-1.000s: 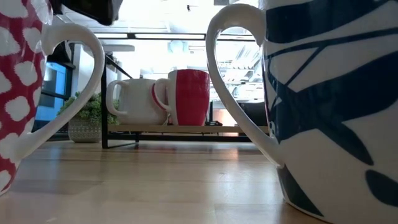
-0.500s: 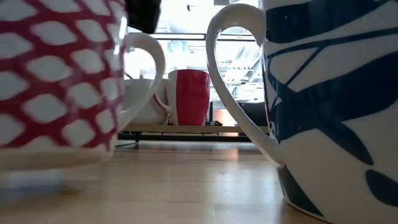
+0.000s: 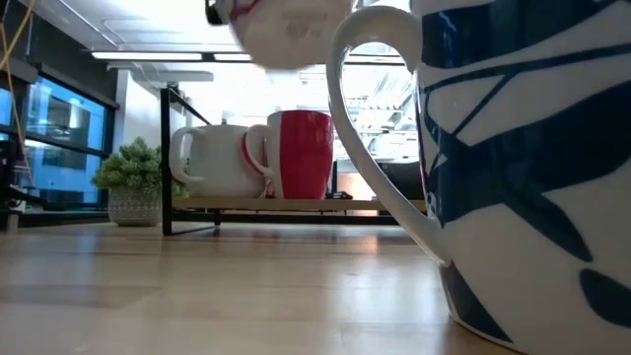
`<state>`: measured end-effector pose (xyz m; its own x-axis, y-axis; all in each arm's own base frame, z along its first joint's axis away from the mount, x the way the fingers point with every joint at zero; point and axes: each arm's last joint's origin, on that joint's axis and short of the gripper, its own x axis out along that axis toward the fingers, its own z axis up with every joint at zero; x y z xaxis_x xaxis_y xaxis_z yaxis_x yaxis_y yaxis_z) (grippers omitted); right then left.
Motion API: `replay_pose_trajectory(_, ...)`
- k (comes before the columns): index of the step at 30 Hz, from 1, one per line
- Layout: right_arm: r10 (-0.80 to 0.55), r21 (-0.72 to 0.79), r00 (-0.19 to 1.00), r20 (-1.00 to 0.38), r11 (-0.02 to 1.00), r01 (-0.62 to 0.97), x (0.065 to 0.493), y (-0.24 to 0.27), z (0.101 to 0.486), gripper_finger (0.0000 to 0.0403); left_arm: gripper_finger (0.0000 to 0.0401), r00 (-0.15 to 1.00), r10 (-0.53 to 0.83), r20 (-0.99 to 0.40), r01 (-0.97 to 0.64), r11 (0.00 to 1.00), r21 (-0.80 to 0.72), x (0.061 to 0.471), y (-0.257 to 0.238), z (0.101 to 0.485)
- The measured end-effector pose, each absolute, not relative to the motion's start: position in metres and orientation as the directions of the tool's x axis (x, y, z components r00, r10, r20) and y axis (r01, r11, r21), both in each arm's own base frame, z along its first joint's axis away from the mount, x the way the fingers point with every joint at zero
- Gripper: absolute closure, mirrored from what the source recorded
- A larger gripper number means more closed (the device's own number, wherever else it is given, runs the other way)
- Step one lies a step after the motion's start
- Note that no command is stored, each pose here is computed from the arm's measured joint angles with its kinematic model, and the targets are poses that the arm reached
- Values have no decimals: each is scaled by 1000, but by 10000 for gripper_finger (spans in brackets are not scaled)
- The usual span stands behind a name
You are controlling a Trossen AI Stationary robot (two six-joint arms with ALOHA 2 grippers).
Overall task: Place coffee mugs
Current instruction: Put the red patterned mug on the shelf
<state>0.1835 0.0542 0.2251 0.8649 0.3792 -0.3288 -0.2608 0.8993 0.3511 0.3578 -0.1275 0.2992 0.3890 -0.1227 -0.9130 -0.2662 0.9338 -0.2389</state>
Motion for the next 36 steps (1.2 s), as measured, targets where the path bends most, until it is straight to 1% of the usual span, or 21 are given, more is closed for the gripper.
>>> replay_pose_trajectory(3, 449, 359, 865, -224, 863, -355, 183, 56, 237, 289, 393, 390, -92, -916, -281, 936, -213, 358, -115, 319)
replay_pose_trajectory(7, 492, 307, 865, -104, 843, -442, 177, 56, 252, 289, 393, 418, -31, -908, -341, 921, -188, 363, -87, 337)
replay_pose_trajectory(11, 495, 231, 869, 6, 845, -483, 168, 54, 267, 289, 393, 450, 14, -893, -396, 899, -185, 370, -54, 345)
replay_pose_trajectory(18, 540, 118, 822, 178, 818, -563, 149, 50, 289, 289, 393, 472, 90, -877, -483, 859, -172, 375, 7, 353)
replay_pose_trajectory(24, 523, 58, 819, 237, 834, -549, 141, 48, 297, 289, 393, 480, 144, -865, -569, 802, -182, 375, 49, 353)
replay_pose_trajectory(31, 498, 67, 838, 221, 850, -523, 143, 47, 295, 289, 393, 593, 188, -783, -582, 772, -256, 384, 74, 360)
replay_pose_trajectory(36, 472, 63, 855, 215, 867, -495, 144, 46, 294, 289, 393, 577, 212, -789, -605, 760, -239, 390, 82, 352)
